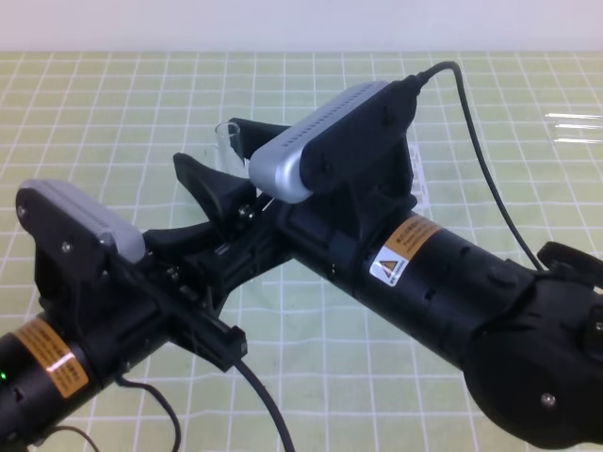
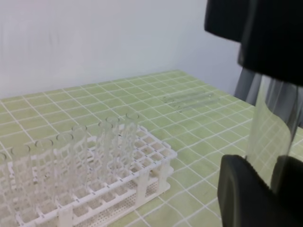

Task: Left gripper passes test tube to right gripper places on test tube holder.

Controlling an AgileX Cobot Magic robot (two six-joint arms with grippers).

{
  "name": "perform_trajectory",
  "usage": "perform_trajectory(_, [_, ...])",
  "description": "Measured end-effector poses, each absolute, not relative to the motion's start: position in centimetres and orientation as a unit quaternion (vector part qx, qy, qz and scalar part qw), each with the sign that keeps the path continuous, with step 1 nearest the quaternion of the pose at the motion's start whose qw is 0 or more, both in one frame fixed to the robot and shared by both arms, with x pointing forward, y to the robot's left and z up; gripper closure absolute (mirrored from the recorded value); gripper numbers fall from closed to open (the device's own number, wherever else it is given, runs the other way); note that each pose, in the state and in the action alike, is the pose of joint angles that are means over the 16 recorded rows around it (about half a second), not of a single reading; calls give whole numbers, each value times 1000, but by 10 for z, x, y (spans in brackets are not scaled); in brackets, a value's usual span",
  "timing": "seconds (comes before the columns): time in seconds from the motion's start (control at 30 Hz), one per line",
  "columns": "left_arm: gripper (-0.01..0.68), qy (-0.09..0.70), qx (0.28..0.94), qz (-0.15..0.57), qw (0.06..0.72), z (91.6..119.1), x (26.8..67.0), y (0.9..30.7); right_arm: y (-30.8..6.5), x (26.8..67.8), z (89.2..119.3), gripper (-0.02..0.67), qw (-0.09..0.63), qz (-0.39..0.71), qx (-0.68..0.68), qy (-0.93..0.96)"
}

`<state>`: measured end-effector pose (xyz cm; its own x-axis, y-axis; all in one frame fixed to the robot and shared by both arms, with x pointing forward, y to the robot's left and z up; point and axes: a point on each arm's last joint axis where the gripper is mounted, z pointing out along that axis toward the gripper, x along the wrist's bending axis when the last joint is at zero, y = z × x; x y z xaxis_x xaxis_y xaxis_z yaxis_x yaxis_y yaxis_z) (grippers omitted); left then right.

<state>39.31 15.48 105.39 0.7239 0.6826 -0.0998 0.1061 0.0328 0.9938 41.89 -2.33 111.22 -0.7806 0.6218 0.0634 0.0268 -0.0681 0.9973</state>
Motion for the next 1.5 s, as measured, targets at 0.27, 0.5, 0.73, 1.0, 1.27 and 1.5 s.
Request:
perform_trajectory(0.27, [640, 298, 659, 220, 655, 1054, 393, 155, -24, 419, 1113, 447, 219, 690, 251, 643])
perform_trajectory(0.5, [622, 298, 658, 220, 656, 1054, 393, 155, -24, 419, 1114, 543, 222, 692, 249, 639])
perform_trajectory(0.73, [632, 298, 655, 220, 658, 1055, 393, 155, -24, 419, 1115, 558, 224, 694, 249, 637])
perform_trajectory(1.0, [565, 301, 653, 220, 660, 1055, 393, 155, -24, 420, 1115, 558, 225, 695, 248, 636])
perform_trajectory(1.27, [400, 303, 651, 218, 660, 1055, 393, 155, -24, 420, 1116, 558, 227, 696, 247, 634])
perform_trajectory(1.5, [308, 306, 653, 216, 658, 1055, 393, 155, -26, 422, 1115, 558, 238, 692, 251, 634])
